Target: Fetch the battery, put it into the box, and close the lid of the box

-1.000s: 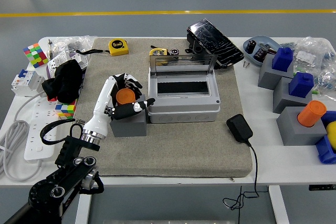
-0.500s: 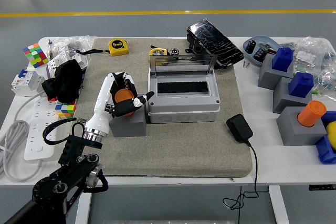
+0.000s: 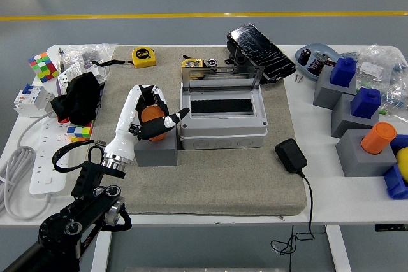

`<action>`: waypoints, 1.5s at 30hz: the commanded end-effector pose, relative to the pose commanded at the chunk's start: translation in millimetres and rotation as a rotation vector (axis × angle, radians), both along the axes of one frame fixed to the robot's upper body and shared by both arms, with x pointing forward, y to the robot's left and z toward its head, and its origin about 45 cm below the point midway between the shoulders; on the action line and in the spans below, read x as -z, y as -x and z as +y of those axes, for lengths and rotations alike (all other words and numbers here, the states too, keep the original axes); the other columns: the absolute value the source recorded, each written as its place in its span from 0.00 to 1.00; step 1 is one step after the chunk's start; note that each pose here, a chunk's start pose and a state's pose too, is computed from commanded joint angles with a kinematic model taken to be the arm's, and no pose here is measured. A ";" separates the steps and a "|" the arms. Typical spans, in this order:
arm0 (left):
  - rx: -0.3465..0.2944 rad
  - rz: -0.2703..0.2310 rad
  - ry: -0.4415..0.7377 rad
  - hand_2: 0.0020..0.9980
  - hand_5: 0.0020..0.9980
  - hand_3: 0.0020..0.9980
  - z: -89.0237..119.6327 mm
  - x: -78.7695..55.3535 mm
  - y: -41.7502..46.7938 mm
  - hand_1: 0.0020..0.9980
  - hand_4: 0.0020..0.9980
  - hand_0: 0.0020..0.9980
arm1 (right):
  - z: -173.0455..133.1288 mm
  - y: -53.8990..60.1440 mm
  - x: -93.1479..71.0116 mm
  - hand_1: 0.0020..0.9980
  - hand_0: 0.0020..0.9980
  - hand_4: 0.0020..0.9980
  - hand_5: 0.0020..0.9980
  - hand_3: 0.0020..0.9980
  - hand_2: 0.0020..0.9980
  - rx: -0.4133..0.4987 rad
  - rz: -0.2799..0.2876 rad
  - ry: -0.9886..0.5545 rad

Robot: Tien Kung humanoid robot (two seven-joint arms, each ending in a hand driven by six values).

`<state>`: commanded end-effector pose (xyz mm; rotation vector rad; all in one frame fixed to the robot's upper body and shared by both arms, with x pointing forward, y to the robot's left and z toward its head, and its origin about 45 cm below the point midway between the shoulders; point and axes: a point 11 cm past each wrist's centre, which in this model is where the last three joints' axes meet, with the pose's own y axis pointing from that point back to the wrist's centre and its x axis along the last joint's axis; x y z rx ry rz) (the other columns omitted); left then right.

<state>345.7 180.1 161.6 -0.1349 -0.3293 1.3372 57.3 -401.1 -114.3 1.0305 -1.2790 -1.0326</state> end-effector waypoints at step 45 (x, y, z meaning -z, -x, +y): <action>0.228 -0.035 -0.917 0.17 0.00 0.25 -118.1 -50.1 -70.9 0.05 1.00 0.01 | -0.7 -2.2 -0.6 0.65 0.64 0.99 0.59 0.60 0.67 -0.028 0.009 0.001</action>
